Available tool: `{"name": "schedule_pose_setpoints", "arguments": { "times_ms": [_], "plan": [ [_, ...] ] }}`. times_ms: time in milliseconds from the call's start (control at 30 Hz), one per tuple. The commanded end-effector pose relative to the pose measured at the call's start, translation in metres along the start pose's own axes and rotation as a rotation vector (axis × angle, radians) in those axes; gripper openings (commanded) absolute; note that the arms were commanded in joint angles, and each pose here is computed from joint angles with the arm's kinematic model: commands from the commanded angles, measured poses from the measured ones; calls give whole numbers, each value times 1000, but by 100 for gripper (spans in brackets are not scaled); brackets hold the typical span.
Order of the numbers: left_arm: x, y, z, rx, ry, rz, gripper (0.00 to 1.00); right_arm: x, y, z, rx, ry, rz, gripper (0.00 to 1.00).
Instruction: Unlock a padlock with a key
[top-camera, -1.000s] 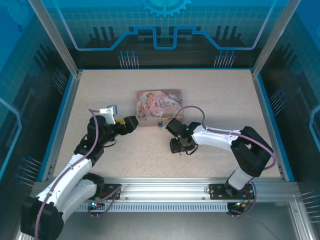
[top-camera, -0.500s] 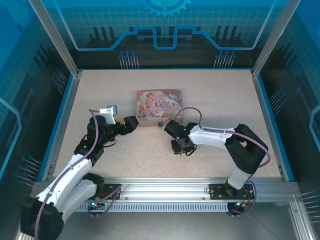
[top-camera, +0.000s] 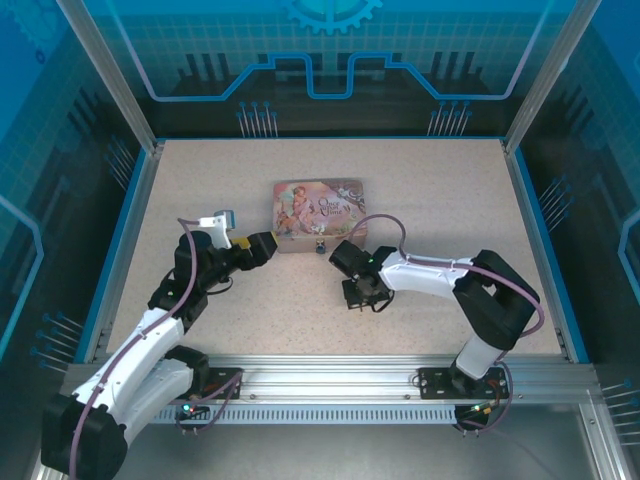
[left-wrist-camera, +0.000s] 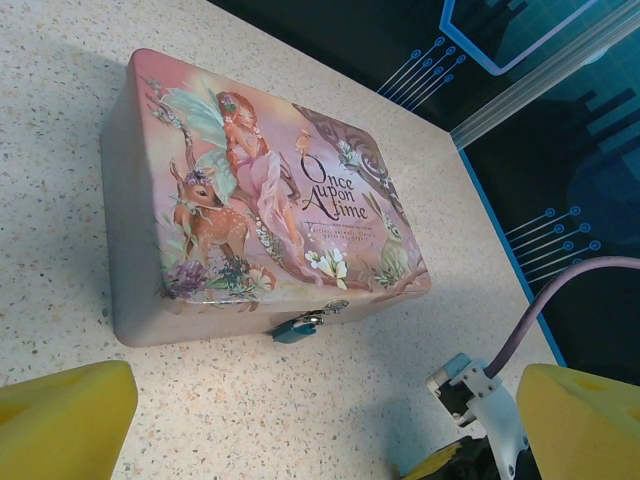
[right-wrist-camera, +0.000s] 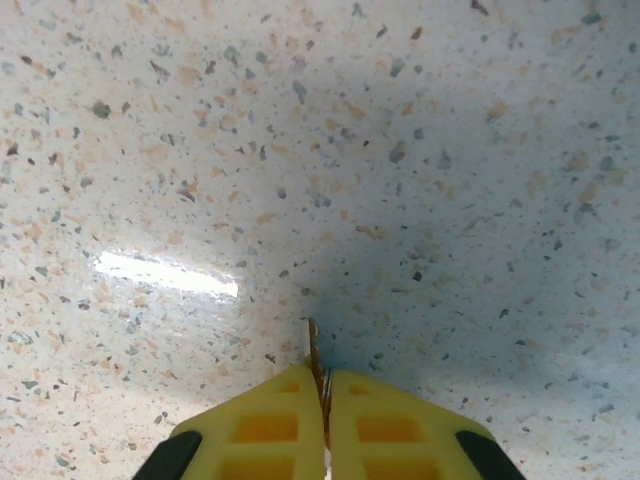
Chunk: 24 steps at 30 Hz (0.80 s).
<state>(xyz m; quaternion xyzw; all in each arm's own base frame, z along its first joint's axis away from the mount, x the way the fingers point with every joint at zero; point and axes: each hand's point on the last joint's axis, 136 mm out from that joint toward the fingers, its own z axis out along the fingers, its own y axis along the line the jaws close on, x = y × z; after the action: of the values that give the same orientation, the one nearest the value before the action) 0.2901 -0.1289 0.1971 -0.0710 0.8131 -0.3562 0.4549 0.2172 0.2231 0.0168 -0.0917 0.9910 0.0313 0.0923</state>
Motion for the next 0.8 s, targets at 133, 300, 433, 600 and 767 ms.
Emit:
{"name": "schedule_pose_setpoints", "arguments": {
  "times_ms": [133,300,433,600,767],
  "plan": [
    [0,-12,-5,42,10,21,99,16,-15,11,8,33,-9,0],
    [-4,-24,-11,86,1,33,99,4,2,-4,-174,-76,-32,0],
    [-5,-42,-15,158,22,38,98,-16,23,-34,-408,-225,-73,0],
    [-7,-76,-21,289,56,46,88,-39,40,-95,-659,-462,-162,0],
    [-3,-122,-27,457,114,85,76,-55,49,-171,-838,-715,-263,0]
  ]
}}
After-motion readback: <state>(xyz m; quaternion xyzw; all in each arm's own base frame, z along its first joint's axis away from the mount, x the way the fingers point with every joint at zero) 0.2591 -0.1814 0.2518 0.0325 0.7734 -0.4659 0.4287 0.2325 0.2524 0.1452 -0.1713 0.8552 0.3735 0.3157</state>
